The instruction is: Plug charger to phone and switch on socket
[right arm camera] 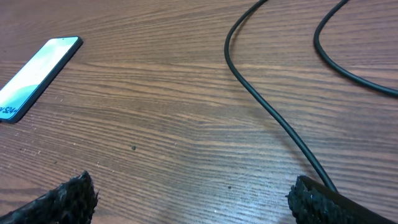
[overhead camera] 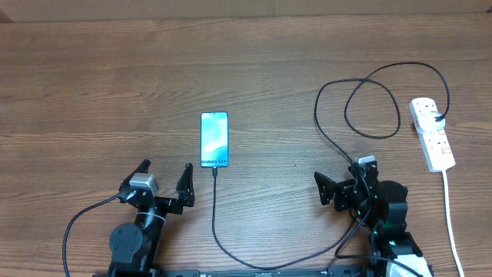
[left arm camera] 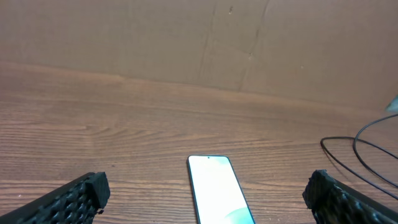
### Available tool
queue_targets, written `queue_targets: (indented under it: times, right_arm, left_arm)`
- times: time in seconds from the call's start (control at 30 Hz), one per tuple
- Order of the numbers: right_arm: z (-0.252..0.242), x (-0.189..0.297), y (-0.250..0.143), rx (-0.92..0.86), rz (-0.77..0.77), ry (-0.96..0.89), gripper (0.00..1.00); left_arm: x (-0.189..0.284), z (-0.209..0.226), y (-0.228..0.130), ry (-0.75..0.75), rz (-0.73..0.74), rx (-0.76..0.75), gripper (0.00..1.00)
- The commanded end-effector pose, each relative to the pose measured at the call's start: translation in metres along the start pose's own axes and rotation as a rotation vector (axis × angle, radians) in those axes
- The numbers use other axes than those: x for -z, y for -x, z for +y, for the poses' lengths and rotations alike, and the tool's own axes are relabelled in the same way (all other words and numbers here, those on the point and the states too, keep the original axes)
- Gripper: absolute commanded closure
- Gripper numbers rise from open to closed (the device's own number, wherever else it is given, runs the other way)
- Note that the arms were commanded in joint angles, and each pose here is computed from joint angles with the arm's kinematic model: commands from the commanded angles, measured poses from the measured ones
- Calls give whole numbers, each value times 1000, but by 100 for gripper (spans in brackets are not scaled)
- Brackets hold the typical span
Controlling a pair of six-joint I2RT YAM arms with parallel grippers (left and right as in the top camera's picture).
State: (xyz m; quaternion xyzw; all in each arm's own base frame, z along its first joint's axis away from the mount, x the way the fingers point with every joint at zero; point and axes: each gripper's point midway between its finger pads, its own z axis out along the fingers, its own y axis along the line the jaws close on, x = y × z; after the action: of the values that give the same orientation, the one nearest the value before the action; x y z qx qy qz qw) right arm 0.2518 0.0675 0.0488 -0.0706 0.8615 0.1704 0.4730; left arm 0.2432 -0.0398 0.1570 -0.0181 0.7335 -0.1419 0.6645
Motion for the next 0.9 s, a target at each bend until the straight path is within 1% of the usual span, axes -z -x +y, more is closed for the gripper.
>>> queue_targets:
  times: [0.0,0.8,0.87]
  right_arm:
    - [2,3,0,7,-13,4,0]
    - [9,19,6,16,-50,14,0]
    - [10,21,12,25,-78,17,0]
  left_arm:
    - [0,4,1,17,-10,-27,0]
    - [0,4,1,17,-10,-27,0]
    - [0,4,1,17,-10,-27,0]
